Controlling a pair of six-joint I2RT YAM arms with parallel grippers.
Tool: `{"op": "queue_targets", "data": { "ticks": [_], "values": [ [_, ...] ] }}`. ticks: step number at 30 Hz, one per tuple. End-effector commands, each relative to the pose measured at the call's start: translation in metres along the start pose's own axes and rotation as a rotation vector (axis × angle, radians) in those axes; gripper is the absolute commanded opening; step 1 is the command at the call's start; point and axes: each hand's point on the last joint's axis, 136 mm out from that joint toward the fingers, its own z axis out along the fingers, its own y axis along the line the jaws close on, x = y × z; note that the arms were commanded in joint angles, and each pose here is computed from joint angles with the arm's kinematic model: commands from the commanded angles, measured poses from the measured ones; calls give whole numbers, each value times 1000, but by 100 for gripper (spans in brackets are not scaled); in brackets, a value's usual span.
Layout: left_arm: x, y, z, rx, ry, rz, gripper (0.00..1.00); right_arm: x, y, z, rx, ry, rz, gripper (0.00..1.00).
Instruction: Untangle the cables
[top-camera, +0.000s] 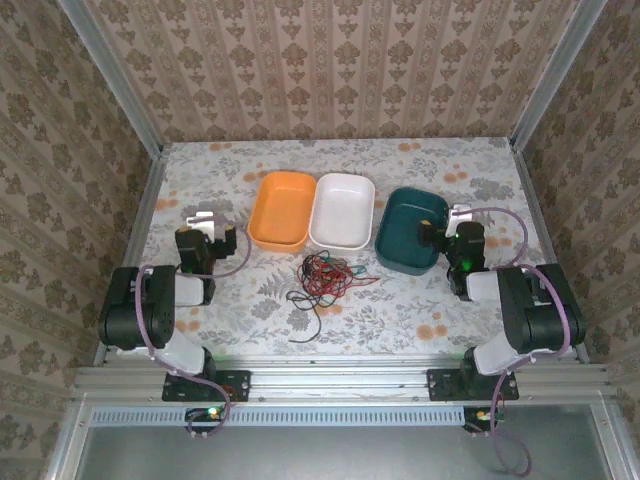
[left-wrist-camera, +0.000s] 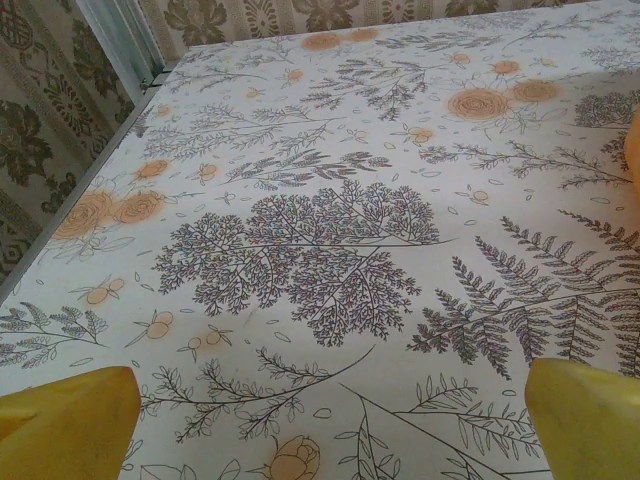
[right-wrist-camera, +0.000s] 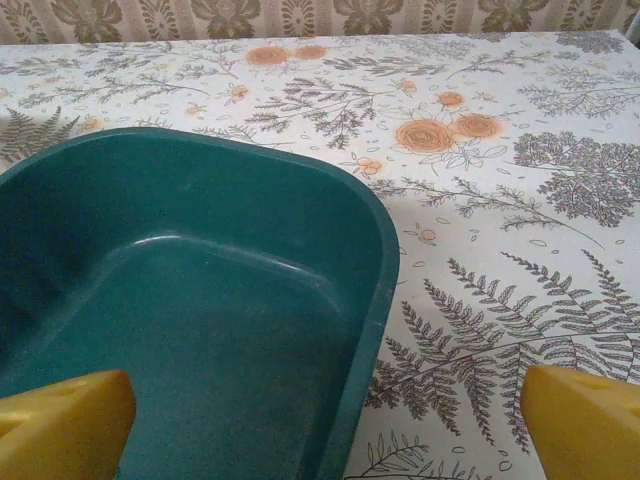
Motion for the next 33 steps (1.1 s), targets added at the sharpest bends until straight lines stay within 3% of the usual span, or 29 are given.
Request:
{"op": "queue_targets", "data": {
  "ticks": [1, 33],
  "values": [
    [-13, 0, 2, -2, -34, 12, 100, -11, 2, 1, -15, -26, 7, 100],
    [-15, -2, 0, -17, -46, 30, 100, -10, 3, 0, -11, -27, 0, 100]
  ]
}}
